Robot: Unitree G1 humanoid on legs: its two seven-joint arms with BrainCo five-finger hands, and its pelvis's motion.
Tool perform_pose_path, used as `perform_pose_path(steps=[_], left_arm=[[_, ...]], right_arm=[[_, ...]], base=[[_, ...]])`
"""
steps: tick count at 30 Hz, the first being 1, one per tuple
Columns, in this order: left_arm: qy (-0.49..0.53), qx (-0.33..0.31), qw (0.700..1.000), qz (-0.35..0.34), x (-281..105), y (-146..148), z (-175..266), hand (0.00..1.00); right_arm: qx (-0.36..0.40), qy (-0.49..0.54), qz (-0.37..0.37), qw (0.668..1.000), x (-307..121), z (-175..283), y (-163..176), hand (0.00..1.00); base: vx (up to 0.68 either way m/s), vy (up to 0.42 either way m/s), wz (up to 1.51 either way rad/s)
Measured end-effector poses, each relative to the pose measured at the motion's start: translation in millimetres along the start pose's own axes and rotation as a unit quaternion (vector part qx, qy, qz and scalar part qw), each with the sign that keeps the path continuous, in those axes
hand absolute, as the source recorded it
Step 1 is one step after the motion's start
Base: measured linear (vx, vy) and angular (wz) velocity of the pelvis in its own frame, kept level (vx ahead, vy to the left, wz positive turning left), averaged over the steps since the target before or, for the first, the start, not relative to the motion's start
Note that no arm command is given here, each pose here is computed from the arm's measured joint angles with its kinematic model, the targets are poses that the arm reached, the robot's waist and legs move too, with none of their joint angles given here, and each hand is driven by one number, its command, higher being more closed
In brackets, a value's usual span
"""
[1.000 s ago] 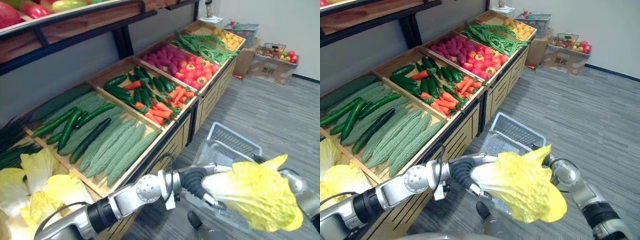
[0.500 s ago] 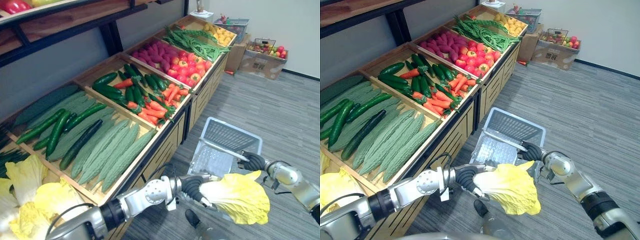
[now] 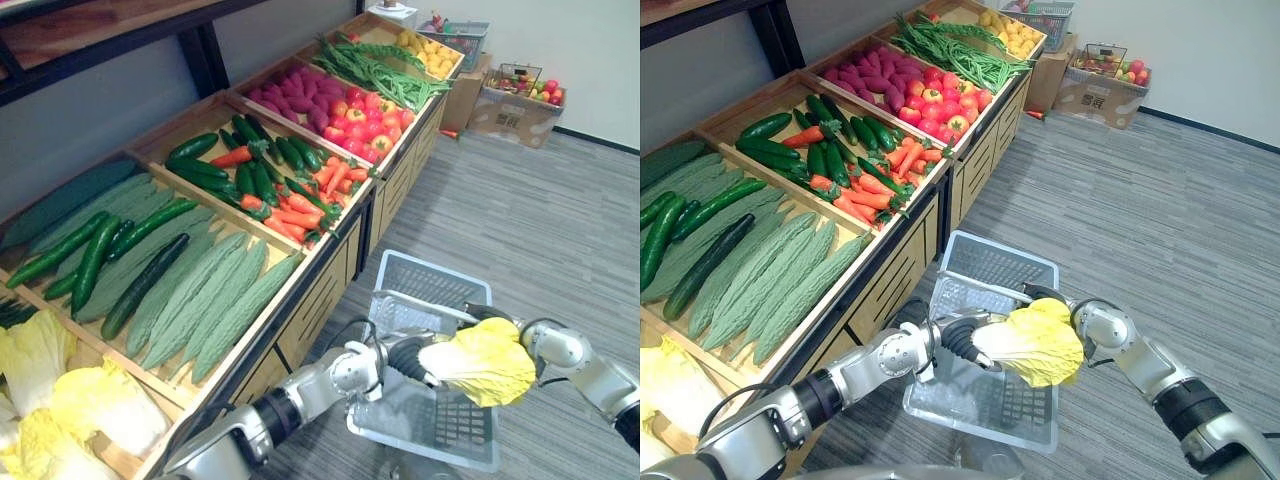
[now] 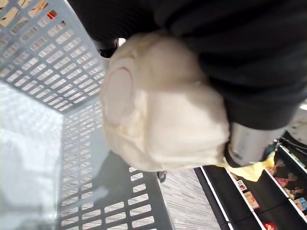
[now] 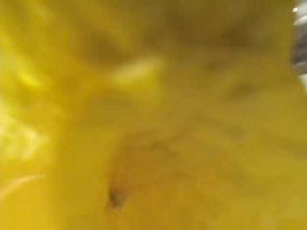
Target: Pick vegetable in the basket
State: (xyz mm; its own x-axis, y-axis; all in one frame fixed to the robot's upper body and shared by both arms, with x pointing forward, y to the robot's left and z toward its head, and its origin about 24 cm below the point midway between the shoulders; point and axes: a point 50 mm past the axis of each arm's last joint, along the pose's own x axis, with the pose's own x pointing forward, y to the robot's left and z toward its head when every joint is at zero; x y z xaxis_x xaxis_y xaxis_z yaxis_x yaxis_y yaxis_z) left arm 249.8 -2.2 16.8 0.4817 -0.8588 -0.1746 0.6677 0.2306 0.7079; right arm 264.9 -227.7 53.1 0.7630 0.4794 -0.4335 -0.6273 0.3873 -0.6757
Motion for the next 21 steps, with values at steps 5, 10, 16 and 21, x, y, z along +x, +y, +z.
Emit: perform_pose_path(steps=[5,10,16,21], left_arm=[[0.027,0.041,0.999,-0.019,6.4,-2.4,-9.1,1.00],[0.094,0.060,0.993,-0.043,1.5,-9.1,-33.1,0.00],[0.123,0.101,0.986,-0.052,-1.3,-8.3,-42.8,0.00],[0.136,0.117,0.983,-0.041,-1.2,0.0,-48.1,0.00]], right_arm=[[-0.005,-0.004,0.001,1.000,2.7,3.3,-2.6,1.00],[-0.013,-0.017,-0.001,1.000,7.1,10.5,-6.9,1.00],[-0.002,-0.029,0.000,1.000,12.2,14.6,-2.0,1.00],[0.005,-0.030,0.005,1.000,13.9,14.5,0.9,1.00]], base=[[0.00,0.013,-0.01],[0.01,0.031,-0.07],[0.00,0.031,-0.08],[0.00,0.003,0.01]])
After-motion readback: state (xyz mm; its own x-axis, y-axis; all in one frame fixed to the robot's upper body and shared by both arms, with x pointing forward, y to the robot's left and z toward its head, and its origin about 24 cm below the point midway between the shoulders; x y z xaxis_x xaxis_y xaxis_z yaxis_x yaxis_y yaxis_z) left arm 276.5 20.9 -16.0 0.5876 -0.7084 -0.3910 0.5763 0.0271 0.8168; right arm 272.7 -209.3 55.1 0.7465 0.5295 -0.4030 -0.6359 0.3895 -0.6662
